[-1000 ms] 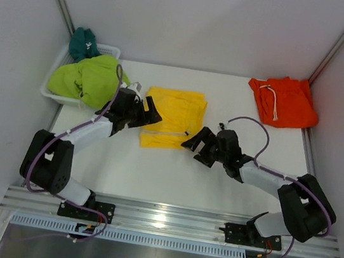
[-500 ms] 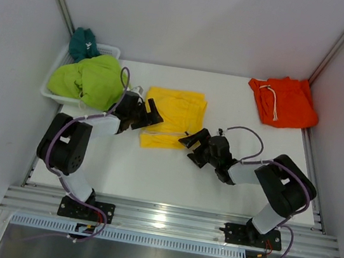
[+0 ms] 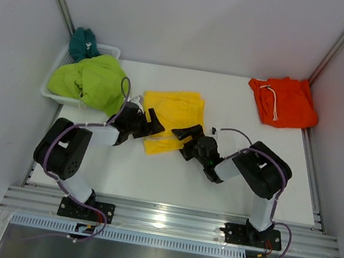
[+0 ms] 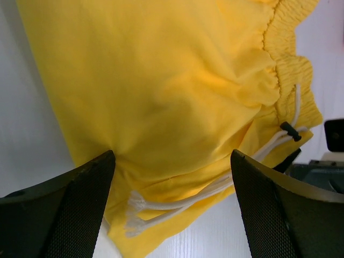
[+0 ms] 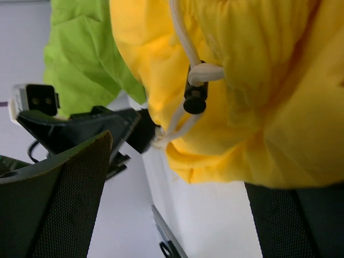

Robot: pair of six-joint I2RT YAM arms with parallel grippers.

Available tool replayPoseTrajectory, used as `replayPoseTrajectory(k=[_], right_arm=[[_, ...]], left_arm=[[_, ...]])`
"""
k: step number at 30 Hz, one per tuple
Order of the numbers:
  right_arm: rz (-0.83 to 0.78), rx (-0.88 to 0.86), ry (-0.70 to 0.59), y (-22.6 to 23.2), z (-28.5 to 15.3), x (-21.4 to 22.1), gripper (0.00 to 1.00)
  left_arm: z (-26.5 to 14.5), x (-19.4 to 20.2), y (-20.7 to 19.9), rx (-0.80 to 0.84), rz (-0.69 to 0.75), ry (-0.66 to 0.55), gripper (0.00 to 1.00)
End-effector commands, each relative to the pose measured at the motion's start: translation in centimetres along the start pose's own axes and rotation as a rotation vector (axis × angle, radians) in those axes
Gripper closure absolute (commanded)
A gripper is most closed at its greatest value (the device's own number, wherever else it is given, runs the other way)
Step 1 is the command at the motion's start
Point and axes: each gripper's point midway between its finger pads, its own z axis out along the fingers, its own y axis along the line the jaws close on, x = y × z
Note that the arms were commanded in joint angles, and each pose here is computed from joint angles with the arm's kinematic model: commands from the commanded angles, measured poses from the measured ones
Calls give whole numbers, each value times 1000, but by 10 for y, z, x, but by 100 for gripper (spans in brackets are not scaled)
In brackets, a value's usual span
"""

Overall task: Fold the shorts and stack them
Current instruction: Neatly place the folded shorts to the corner

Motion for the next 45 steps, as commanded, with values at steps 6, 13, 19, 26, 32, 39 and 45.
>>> replayPoseTrajectory(k=[6, 13, 19, 26, 32, 39, 45], right_arm=[[18, 12, -58, -39, 22, -5, 1], [12, -8, -70, -34, 33, -14, 22], [9, 1, -102, -39, 36, -32, 72], [-62, 57, -151, -46, 38, -82, 90], [-137, 152, -159, -51, 37, -118, 90], [-343, 244, -142, -36, 42, -177, 92], [-378, 262, -98, -32, 49, -249, 93]], left_arm=[[-9, 52, -3, 13, -8, 114, 10], [-15, 62, -13, 49, -4, 129, 10], [-27, 57, -30, 111, 9, 120, 10], [-52, 45, -47, 142, 40, 86, 10], [-69, 37, -54, 150, 64, 52, 9], [-70, 34, -57, 156, 74, 54, 9], [-68, 36, -57, 162, 70, 59, 9]])
